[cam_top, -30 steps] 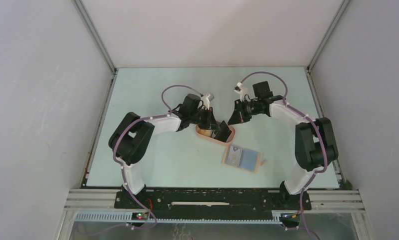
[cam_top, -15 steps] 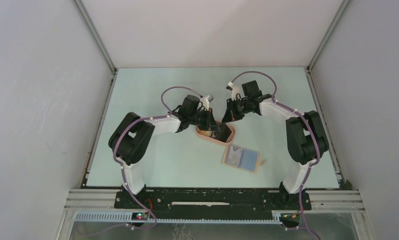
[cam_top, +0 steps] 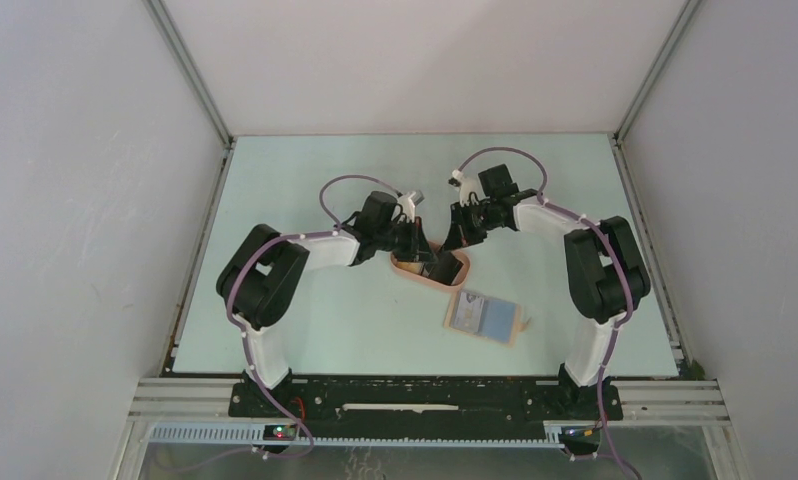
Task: Put the credit cards into the card holder
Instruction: Pick up the credit card from the storage box.
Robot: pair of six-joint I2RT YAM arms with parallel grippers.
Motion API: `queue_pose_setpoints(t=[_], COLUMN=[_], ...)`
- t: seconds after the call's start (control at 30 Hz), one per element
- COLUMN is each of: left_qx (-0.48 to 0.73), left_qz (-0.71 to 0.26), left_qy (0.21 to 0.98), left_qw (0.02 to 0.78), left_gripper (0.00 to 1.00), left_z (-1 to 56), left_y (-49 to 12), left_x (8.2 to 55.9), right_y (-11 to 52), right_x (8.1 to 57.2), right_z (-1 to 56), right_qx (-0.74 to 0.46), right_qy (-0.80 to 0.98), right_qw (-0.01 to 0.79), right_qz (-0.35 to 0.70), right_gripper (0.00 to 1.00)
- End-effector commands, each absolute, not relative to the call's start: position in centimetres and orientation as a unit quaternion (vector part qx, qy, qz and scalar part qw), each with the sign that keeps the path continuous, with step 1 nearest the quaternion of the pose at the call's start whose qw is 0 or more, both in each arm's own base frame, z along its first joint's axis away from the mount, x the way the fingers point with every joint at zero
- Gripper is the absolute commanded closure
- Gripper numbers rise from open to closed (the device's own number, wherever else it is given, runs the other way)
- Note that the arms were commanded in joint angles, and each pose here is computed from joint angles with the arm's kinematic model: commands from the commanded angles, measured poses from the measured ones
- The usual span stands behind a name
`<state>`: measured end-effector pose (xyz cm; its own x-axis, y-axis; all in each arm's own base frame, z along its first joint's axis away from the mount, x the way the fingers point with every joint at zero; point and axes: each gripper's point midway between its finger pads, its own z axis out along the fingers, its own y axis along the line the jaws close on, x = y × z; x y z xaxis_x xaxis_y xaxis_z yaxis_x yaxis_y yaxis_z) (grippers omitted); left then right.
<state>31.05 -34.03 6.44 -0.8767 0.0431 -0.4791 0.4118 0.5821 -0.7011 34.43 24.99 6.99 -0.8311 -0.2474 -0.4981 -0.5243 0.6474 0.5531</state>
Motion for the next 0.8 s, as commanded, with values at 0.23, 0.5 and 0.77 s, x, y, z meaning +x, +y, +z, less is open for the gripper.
queue_pose_setpoints(t=[0.23,0.5,0.77], left_qx=[0.126,0.120,0.112], left_qz=[-0.456,-0.458,-0.450], left_qy=[0.855,0.856,0.859], left_qw=[0.214,0.208,0.218], left_gripper=[0.92,0.86,1.00], left_z=[6.8,6.3,6.1], left_y=[-33.9,-33.8,-33.1], left_x=[31.0,31.0,31.4], right_y=[24.9,24.9,25.0], right_x=[34.9,34.8,34.5], right_z=[6.3,5.9,6.4], right_qx=[-0.239,-0.240,-0.252], right_qy=[0.888,0.890,0.884], right_qw=[0.187,0.181,0.181], right_qz=[0.344,0.342,0.349], right_gripper=[0.98,0.98,0.97])
